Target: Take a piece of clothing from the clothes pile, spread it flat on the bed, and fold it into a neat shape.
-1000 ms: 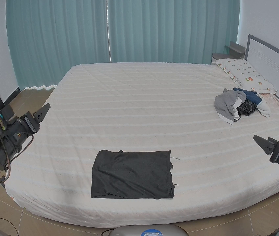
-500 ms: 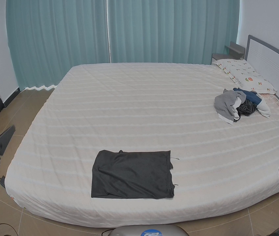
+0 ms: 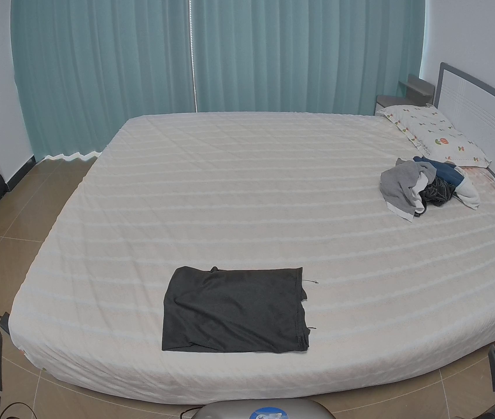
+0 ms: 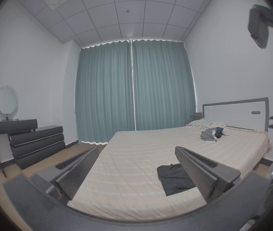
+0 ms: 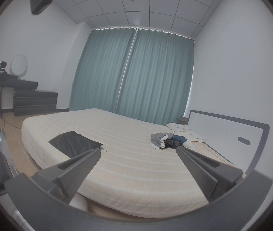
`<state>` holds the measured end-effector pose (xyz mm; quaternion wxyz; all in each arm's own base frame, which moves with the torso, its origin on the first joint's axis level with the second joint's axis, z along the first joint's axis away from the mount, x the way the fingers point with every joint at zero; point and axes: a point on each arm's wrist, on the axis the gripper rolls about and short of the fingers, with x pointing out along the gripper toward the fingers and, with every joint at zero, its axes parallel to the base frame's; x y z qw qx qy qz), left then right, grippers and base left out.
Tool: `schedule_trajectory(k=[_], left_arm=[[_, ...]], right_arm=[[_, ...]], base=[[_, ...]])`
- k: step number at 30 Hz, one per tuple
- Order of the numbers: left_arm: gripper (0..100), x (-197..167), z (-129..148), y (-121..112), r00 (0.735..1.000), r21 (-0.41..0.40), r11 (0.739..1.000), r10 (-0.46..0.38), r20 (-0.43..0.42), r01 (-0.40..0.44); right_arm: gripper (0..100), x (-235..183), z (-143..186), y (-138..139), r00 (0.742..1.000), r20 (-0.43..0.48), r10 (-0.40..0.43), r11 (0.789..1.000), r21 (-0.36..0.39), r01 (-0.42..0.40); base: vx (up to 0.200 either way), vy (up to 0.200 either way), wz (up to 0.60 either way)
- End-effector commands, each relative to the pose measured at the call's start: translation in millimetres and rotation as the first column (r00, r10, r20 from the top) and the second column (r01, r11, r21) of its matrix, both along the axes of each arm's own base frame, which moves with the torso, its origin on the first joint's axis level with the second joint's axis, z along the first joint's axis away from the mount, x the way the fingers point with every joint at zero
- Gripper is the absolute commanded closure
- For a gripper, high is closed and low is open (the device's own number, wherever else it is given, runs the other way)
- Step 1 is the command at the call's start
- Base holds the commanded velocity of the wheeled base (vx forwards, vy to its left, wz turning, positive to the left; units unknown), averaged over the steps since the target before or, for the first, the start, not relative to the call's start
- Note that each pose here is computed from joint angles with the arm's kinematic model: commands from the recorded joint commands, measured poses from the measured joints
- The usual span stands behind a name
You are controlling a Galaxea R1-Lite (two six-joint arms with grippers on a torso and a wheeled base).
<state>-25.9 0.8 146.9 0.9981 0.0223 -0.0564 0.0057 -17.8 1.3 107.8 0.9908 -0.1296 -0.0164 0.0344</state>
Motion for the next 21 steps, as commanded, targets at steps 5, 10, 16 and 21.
schedule_trajectory(k=[5,10,16,21], left_arm=[[0,4,-68,2,0.991,0.044,0.995,0.092,-0.095,-0.088],[0,4,-67,2,0.992,-0.013,0.996,0.092,-0.081,-0.093],[0,4,-71,0,0.992,-0.091,0.996,-0.007,-0.124,-0.005],[0,4,-71,-1,0.992,-0.036,0.999,-0.016,-0.125,0.011]], right_arm=[[0,-5,-25,-1,0.997,0.055,-0.051,0.997,-0.048,0.053],[0,-5,-25,-2,0.995,0.047,-0.083,0.996,0.017,0.082],[0,-5,-25,-2,0.994,0.032,-0.106,0.986,0.13,0.101],[0,-5,-33,-1,0.997,-0.057,-0.047,0.975,0.214,0.059]], base=[[0.0,0.0,0.0],[0.0,0.0,0.0],[0.0,0.0,0.0],[0.0,0.0,0.0]])
